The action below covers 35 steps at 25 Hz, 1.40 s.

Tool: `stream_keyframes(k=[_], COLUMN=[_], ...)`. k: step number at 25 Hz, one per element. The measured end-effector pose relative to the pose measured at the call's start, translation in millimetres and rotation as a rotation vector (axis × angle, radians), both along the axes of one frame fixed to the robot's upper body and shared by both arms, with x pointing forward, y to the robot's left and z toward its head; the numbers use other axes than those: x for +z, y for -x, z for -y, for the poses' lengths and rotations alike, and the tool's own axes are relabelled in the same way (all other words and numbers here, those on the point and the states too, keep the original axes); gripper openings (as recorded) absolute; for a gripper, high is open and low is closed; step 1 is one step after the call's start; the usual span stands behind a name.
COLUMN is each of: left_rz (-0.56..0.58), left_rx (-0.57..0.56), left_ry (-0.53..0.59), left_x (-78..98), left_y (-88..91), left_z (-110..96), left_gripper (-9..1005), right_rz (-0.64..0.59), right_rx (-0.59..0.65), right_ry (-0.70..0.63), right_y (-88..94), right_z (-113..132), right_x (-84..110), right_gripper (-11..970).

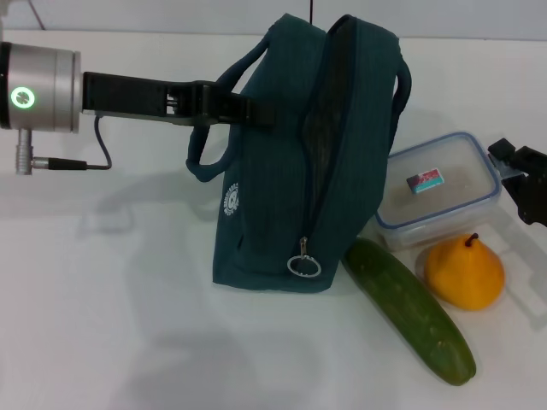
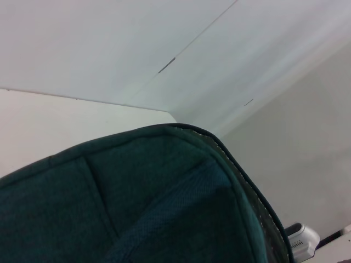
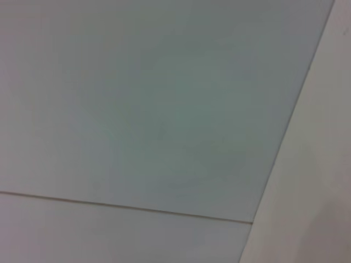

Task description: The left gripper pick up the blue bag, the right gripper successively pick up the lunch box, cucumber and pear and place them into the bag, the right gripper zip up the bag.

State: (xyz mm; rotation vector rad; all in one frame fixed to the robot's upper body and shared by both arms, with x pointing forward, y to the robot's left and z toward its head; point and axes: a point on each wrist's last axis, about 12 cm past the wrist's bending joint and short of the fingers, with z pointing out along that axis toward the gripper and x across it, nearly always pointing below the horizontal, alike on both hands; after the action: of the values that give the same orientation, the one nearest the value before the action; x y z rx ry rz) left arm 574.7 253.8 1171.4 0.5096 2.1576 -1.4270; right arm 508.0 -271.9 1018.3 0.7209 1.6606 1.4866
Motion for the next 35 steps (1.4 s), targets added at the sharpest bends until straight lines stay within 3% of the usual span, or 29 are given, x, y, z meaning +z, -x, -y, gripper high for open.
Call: stream_keyframes(k=[17, 28, 35], left_rz=[0.005, 0.006, 0.007], left_rx=[0.000, -0.005, -0.010], left_ry=[-0.004, -0.003, -0.003], left_x=[0.2, -1.6, -1.4], left_y=[-0.1, 1.2, 0.9], left_z=[-1.4, 0.3, 1.7], left_gripper=[65, 65, 65], right_rz=[-0.043, -0.001, 0.091], right_rx=[-0.015, -0.013, -0.031], right_ry=[-0.133, -0.148, -0.256], right_y=[6.4, 11.6, 13.9], right_z=[10.0, 18.2, 23.9], right_x=[2.6, 7.5, 22.4], right_gripper=[99, 99, 100])
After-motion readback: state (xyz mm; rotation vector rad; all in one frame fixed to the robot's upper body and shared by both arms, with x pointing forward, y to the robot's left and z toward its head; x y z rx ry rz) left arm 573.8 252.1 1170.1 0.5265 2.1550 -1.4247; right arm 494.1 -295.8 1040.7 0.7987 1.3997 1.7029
